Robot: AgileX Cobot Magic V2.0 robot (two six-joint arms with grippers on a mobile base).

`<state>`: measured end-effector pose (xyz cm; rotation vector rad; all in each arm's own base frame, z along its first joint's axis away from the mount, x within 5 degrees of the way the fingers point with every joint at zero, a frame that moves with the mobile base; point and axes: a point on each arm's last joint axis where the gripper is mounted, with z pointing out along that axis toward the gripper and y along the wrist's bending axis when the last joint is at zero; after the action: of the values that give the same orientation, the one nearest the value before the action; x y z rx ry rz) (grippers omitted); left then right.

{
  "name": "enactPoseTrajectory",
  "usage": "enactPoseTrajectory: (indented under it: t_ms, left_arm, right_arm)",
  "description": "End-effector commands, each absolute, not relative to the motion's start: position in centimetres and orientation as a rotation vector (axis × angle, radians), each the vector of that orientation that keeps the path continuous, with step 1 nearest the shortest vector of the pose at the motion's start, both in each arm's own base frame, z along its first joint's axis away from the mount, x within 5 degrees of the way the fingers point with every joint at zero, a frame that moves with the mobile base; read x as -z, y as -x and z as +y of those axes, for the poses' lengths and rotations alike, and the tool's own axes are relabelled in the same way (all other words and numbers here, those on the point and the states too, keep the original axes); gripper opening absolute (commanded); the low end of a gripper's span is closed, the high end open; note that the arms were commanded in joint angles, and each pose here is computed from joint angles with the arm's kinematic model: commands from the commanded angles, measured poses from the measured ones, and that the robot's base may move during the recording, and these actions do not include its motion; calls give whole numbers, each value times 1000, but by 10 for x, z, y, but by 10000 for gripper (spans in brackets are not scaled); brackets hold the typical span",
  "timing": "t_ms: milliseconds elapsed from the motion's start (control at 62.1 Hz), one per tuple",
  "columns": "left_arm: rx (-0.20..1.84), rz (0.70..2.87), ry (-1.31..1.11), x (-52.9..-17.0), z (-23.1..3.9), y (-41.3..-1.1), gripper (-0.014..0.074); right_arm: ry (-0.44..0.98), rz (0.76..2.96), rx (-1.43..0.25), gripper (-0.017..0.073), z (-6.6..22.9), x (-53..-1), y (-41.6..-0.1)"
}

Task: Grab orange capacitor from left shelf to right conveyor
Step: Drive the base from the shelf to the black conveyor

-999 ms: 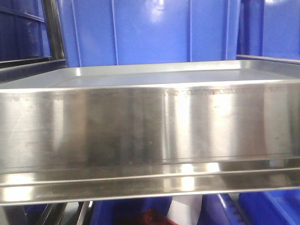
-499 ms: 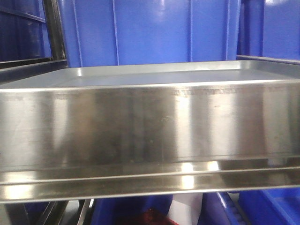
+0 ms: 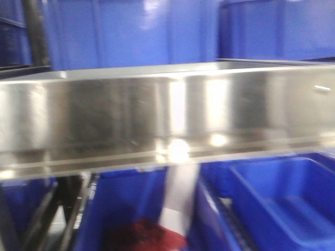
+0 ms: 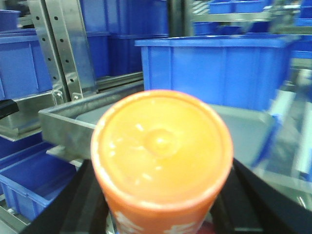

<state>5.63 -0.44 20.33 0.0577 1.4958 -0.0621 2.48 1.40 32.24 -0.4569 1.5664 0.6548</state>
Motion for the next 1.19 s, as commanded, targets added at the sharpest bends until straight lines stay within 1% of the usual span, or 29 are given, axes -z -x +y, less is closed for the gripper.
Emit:
enactPoseTrajectory:
  t_ms: [0, 1176]
  left_arm:
    - [70, 1414, -52, -213, -4, -56, -105]
    - [70, 1414, -52, -213, -4, -56, -105]
  right_arm:
    - [450, 1457, -666, 56, 13, -339, -23]
    - [450, 1457, -666, 56, 13, -339, -23]
